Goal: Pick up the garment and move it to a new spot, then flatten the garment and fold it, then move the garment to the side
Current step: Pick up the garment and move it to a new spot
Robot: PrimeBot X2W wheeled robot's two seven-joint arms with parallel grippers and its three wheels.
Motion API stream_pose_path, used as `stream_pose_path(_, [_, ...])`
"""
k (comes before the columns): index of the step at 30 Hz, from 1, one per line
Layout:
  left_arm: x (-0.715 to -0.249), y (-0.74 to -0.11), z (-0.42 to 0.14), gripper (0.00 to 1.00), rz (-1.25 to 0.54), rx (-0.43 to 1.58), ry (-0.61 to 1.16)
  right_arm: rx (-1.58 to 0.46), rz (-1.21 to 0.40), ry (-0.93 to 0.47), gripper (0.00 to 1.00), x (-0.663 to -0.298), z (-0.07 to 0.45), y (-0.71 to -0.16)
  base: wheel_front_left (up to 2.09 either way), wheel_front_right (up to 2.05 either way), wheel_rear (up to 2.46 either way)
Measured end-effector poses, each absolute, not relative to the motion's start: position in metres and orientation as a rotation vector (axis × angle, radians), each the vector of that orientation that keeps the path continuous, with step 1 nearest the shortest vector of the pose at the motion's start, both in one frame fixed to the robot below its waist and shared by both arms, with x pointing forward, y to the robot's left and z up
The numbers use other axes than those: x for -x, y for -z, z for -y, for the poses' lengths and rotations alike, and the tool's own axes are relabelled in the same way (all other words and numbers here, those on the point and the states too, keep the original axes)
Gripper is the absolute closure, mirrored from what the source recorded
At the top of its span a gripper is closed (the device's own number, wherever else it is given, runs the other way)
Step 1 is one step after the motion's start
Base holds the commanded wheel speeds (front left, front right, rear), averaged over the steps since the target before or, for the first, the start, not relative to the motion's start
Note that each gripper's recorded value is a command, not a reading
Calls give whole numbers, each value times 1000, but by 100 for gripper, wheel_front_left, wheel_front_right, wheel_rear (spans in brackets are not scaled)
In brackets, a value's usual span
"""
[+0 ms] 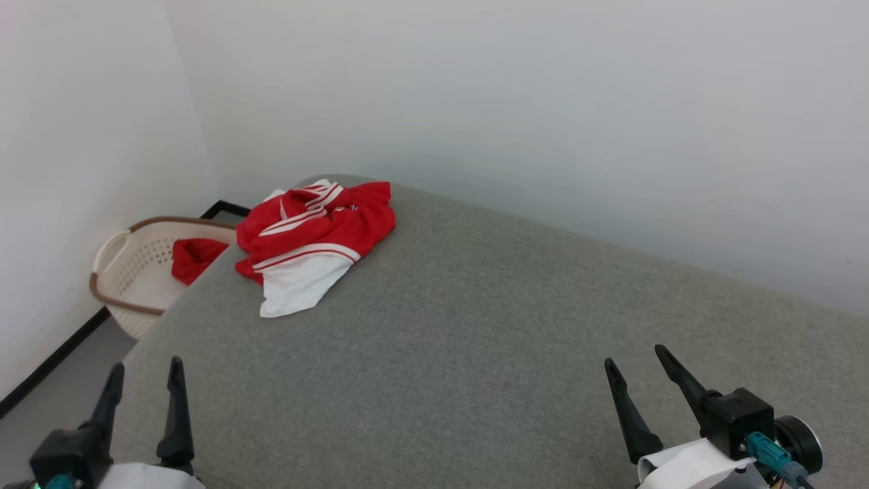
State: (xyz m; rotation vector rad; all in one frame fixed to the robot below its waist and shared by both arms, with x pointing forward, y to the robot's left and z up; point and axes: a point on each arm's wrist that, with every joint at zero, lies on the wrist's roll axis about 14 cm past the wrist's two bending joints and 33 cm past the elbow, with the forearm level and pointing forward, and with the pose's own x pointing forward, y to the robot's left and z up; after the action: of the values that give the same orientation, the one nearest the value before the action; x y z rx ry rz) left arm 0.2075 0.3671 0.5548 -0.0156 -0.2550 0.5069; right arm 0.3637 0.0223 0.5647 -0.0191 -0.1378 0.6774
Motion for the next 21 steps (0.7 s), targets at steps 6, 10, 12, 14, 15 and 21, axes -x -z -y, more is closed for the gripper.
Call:
stream_pose_path(6, [-215,-560,-372,0,223,31,-487,14,113,-688,0,-368,-25,-556,0,0,0])
stream_pose_path(10, [-227,-577,-379,0,223,45,-458,19,97,-676,0,-368,-20,-551,0,0,0])
stream_pose_path(12, [-233,-588,-386,0,225,52,-453,30,100,-674,0,-370,-18,-553,0,0,0])
stream_pose_path(14, [-243,-600,-391,0,223,49,-436,37,96,-670,0,-373,-14,-553,0,0,0])
stream_pose_path(15, [-249,-607,-394,0,221,45,-428,42,96,-669,0,-376,-13,-553,0,0,0])
stream_pose_path(21, [-295,-649,-409,0,235,56,-386,67,114,-652,0,-399,-2,-561,0,0,0])
